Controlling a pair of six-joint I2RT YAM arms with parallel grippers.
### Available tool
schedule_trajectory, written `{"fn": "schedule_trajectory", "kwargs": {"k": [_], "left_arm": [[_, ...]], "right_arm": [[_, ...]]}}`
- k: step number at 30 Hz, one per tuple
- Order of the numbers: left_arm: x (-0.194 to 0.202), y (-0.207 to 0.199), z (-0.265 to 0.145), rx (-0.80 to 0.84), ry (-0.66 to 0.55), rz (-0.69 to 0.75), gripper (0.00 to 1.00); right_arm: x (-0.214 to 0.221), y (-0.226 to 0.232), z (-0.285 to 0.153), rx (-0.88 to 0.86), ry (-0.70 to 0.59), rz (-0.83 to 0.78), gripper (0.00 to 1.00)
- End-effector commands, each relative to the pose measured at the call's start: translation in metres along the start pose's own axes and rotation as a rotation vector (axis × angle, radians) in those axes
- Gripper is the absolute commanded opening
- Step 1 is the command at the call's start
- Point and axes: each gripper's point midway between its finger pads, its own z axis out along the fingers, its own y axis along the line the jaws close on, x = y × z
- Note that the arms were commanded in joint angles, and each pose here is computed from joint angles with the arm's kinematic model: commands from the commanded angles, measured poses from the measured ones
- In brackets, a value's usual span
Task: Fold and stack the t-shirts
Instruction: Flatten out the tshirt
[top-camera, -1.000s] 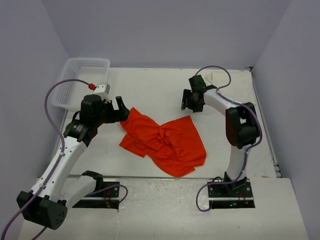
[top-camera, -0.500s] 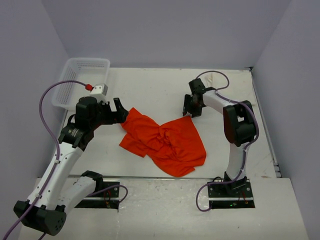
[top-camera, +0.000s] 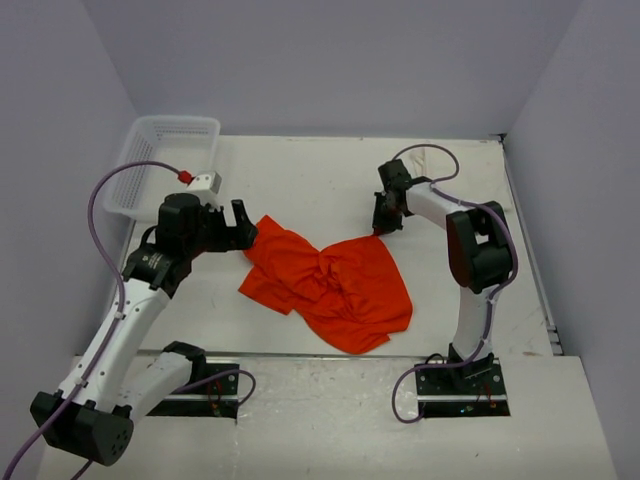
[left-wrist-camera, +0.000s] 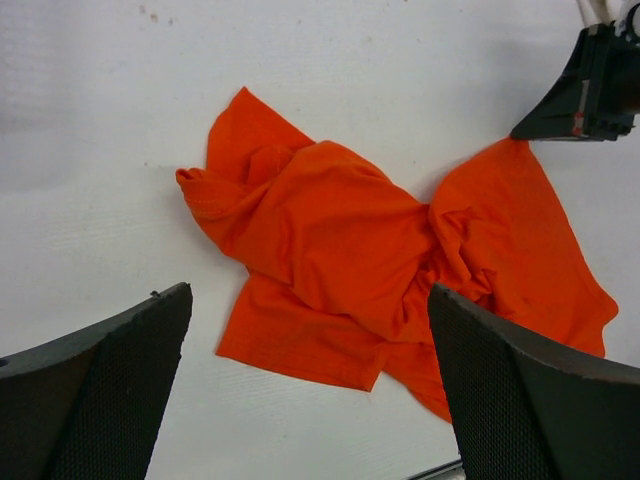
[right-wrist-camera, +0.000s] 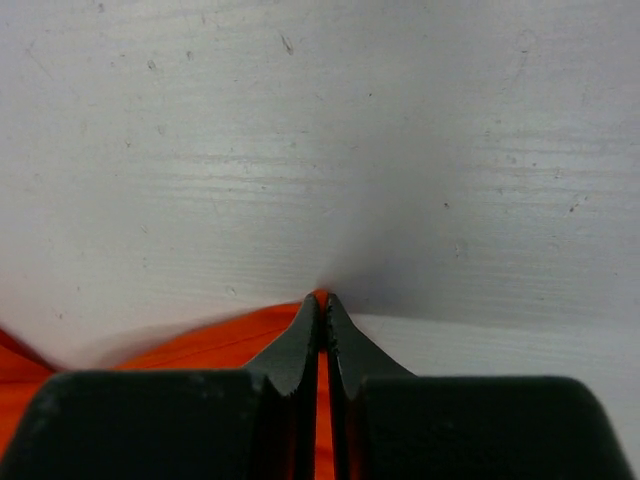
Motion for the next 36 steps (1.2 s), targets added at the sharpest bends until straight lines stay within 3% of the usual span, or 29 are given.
{"fn": "schedule_trajectory", "kwargs": {"k": [1,6,10,17,26,31,36], "left_arm": [[0.029,0.011,0.009,-0.032,0.083,-0.005,1.0],[0.066,0.018,0.029,-0.04,0.202,-0.033,0.98],[0.072,0.007,0.036,0.026,0.209,-0.053,0.7],[0.095,-0.002,0.046,0.046,0.28,-0.058,0.75],[0.143,0.018,0.061,-0.106,0.438,-0.078,0.72],[0.17,0.019,0.071,-0.167,0.536,-0.087,0.59],[0.187,0.014,0.08,-0.183,0.555,-0.083,0.52]], "right_arm": [[-0.025,0.003,-0.027,0.013,-0.101,-0.027,0.0],[-0.064,0.02,-0.095,-0.017,-0.269,-0.066,0.0],[-0.085,0.035,-0.166,-0.036,-0.41,-0.11,0.0],[-0.096,0.024,-0.249,0.02,-0.542,-0.114,0.0],[-0.078,0.023,-0.263,-0.038,-0.567,-0.11,0.0],[-0.074,0.028,-0.262,-0.078,-0.569,-0.112,0.0],[-0.071,0.031,-0.26,-0.105,-0.57,-0.12,0.0]]}}
